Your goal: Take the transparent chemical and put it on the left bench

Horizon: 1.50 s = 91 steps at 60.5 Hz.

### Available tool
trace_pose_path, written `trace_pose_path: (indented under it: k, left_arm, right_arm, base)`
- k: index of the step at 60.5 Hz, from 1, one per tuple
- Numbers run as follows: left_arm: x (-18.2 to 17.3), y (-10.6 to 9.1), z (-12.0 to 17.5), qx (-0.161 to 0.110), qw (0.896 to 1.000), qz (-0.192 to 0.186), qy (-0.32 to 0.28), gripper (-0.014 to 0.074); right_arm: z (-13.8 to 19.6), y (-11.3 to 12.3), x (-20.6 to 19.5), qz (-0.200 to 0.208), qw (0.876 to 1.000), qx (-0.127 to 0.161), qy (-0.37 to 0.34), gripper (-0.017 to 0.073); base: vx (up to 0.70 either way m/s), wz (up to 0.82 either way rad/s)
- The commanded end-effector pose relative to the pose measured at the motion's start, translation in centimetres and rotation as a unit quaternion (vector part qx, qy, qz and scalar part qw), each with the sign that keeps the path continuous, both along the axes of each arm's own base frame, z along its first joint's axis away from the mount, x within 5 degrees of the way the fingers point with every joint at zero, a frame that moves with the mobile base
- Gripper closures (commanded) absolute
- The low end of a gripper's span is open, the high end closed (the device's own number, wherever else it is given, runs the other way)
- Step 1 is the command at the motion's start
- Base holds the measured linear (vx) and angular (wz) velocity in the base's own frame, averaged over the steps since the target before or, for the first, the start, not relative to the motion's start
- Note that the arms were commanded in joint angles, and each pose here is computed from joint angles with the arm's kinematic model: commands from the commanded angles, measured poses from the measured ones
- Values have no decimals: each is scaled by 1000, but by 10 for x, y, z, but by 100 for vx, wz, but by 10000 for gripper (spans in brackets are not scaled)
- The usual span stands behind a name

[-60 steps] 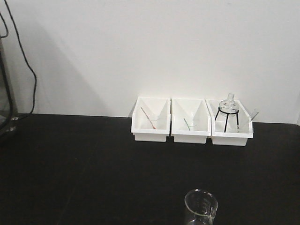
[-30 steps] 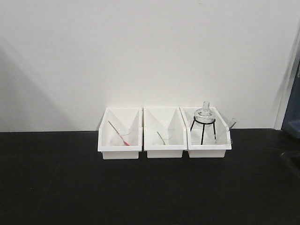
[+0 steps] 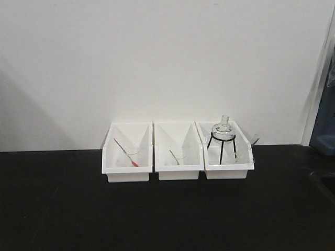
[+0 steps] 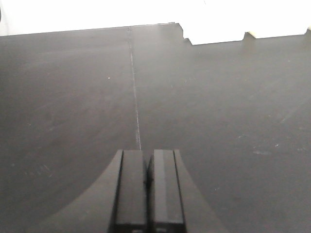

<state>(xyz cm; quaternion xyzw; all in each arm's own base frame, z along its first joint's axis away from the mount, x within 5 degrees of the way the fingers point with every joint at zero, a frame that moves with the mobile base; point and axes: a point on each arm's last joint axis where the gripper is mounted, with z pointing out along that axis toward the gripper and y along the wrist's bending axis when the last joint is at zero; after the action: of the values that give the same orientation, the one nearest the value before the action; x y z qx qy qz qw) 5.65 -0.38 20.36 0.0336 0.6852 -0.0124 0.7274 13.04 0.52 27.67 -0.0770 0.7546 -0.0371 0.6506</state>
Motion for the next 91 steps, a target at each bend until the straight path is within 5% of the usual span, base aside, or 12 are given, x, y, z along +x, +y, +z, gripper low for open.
trace_pose_path:
  k: [1,8,21,28,39,45,62,70,82,91]
  left_arm:
    - [-1,0,3,-7,999,0,-40,597]
    - [-1,0,3,-7,999,0,-40,597]
    - [-1,0,3,-7,999,0,-40,597]
    - [-1,0,3,-7,999,0,-40,597]
    - [-1,0,3,-7,999,0,-40,597]
    - [-1,0,3,-7,999,0,-40,597]
    - [-1,0,3,-7,999,0,-40,597]
    - [-1,0,3,-7,999,0,-40,597]
    - [-1,0,3,-7,999,0,-40,597]
    - [-1,0,3,-7,999,0,-40,597]
  right_arm:
    - [17,3,1,14,999,-3,-50,564]
    - [20,4,1,20,998,6,-67,564]
    - [34,14,14,76,980,89,-159,561]
    - [31,29,29,163,965,110,-172,561]
    - [25,58,58,329,932,101,-113,561]
    - [24,66,75,380,913,125,-82,561]
    - [7,77,101,448,878,161,-41,561]
    - [-9,92,105,476,865,157,-20,561]
    - [-26,108,113,481,868,117,-33,515]
    - [-33,109,117,476,870,124,-25,384]
  base:
    - [-1,3]
    - [-1,2]
    - [0,0]
    - [0,0]
    - [0,0]
    - [0,0]
    - [0,0]
    - [0,0]
    - [0,0]
    - [0,0]
